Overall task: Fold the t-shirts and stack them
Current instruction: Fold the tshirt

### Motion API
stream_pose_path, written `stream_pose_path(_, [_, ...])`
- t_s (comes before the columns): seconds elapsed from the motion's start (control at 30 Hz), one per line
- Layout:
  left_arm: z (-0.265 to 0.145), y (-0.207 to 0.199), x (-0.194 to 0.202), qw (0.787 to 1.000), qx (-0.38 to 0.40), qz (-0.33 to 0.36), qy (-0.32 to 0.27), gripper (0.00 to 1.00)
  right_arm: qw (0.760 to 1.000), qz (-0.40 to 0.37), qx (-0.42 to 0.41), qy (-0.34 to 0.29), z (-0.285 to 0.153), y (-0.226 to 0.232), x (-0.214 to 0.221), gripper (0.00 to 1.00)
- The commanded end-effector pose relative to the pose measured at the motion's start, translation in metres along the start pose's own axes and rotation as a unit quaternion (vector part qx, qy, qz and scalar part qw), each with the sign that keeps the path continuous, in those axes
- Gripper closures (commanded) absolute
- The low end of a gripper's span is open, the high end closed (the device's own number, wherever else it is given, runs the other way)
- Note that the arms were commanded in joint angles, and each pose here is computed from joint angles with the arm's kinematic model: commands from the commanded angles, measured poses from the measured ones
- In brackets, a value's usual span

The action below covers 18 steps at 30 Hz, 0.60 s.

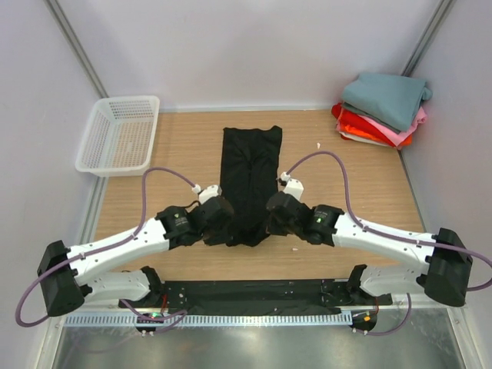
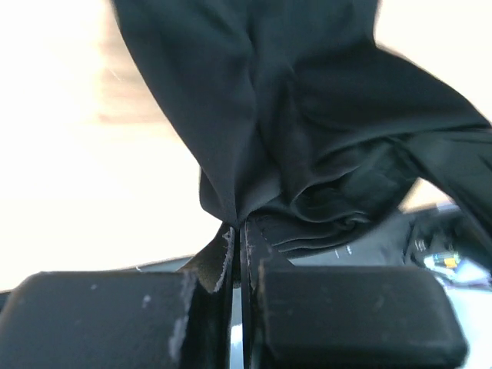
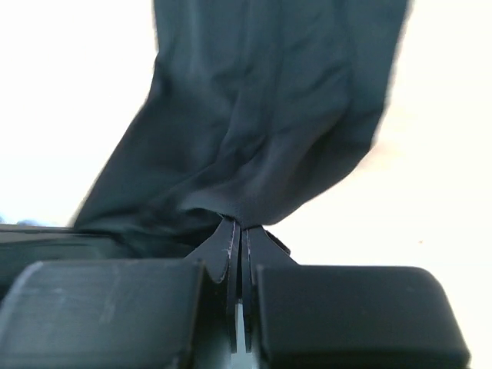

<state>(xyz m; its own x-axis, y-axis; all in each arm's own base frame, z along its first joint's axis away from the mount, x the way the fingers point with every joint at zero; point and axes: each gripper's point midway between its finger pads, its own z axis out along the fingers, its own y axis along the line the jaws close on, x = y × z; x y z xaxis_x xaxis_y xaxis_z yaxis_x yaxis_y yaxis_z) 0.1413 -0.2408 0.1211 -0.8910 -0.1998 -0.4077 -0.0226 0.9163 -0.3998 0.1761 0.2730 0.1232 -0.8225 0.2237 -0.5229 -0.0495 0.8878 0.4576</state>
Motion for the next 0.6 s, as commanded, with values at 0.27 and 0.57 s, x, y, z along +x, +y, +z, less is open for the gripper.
stream_pose_path(0.27, [0.025, 0.009, -0.087, 0.998, -0.048, 0.044, -0.006, 1.00, 0.994, -0.082, 0.064, -0.028, 0.025, -0.009, -0.085, 0.99])
stream_pose_path(0.57, [0.056, 0.005, -0.135, 0.997, -0.061, 0.048, 0.007, 1.00, 0.994, -0.081, 0.067, -0.027, 0.051, -0.017, -0.124, 0.99])
